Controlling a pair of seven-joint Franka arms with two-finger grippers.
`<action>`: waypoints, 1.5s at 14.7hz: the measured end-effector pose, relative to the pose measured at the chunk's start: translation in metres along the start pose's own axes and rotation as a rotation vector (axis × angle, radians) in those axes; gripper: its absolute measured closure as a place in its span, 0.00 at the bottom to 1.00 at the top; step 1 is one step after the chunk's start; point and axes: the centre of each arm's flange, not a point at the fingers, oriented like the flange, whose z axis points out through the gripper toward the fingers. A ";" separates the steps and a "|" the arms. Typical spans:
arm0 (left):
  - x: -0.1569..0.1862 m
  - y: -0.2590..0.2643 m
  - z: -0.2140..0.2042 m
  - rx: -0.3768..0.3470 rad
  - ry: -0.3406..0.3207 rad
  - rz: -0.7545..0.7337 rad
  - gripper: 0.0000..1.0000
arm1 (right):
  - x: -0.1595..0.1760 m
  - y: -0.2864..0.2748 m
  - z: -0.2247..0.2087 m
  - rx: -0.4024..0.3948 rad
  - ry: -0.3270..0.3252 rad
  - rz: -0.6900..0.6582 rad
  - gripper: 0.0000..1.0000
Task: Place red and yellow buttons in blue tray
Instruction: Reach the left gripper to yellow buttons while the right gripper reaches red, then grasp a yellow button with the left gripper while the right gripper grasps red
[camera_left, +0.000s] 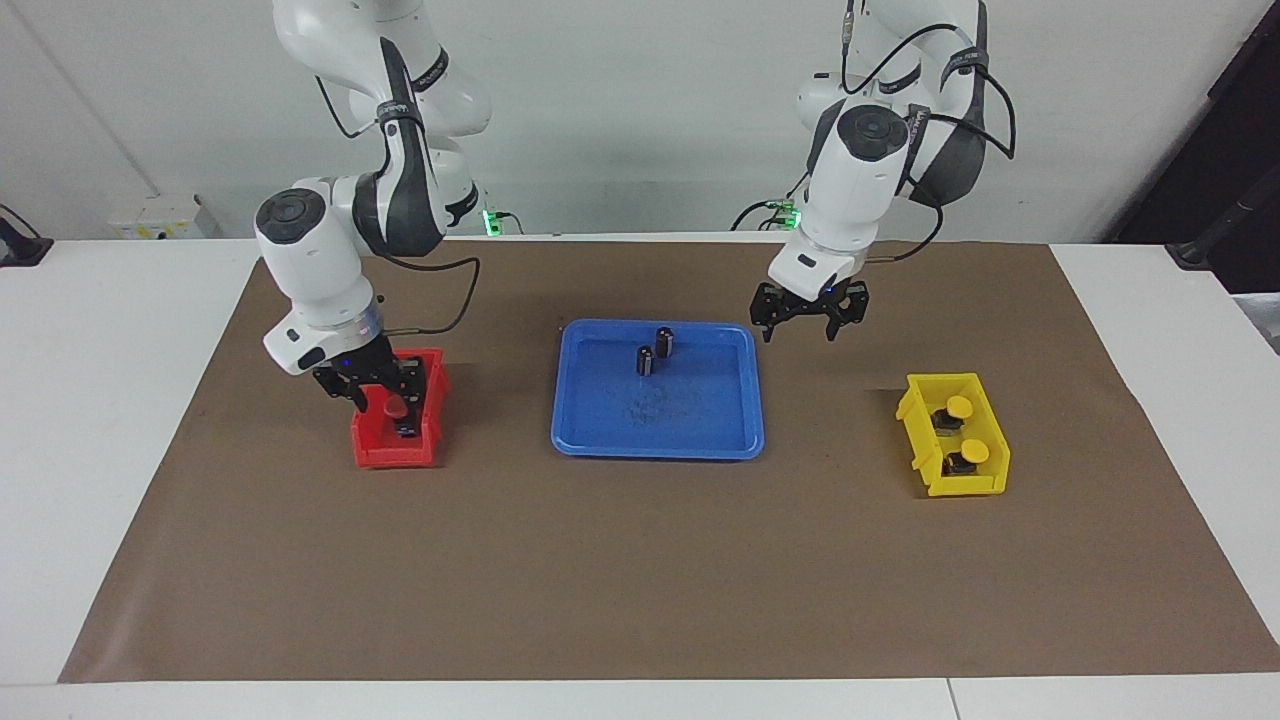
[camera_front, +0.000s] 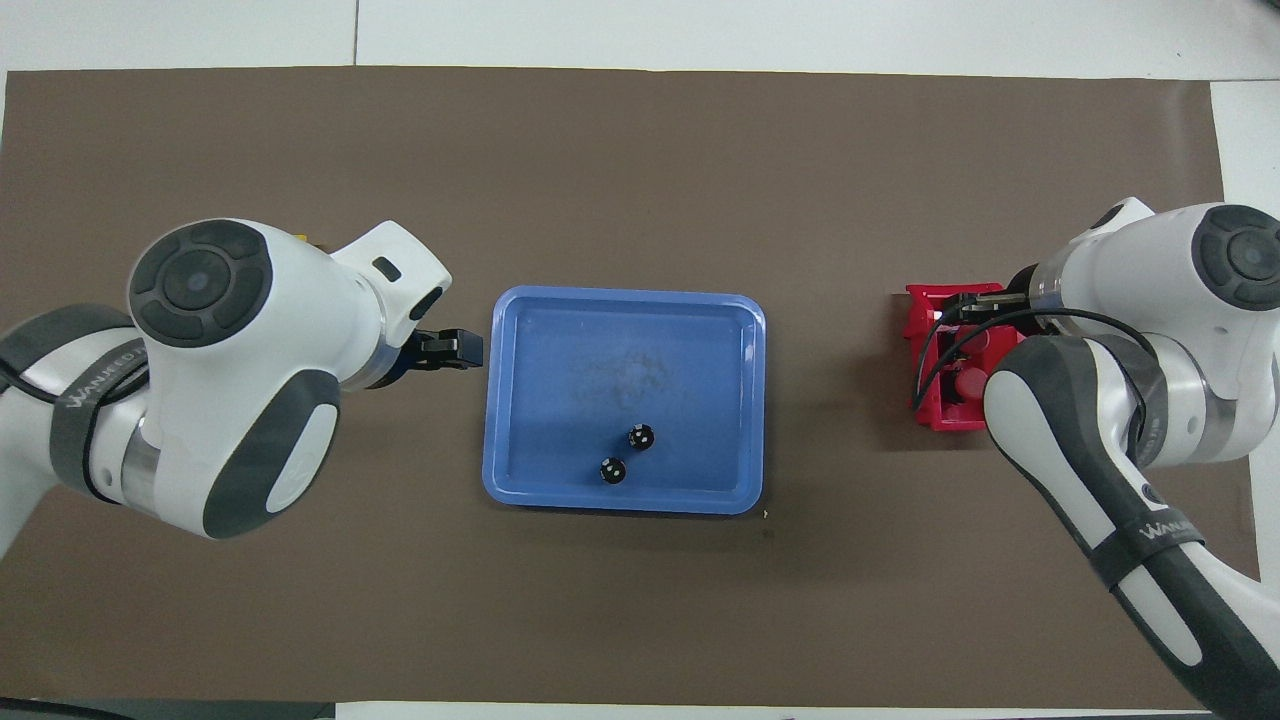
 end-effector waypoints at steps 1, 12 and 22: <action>0.014 -0.026 -0.004 -0.004 0.016 0.008 0.00 | -0.001 0.000 0.002 0.000 -0.005 0.000 0.30; 0.117 -0.200 0.062 0.004 0.156 -0.025 0.22 | -0.007 0.000 0.019 0.002 -0.002 0.000 0.32; 0.123 -0.228 0.085 0.010 0.148 -0.047 0.25 | -0.008 0.004 0.032 0.003 -0.017 0.008 0.50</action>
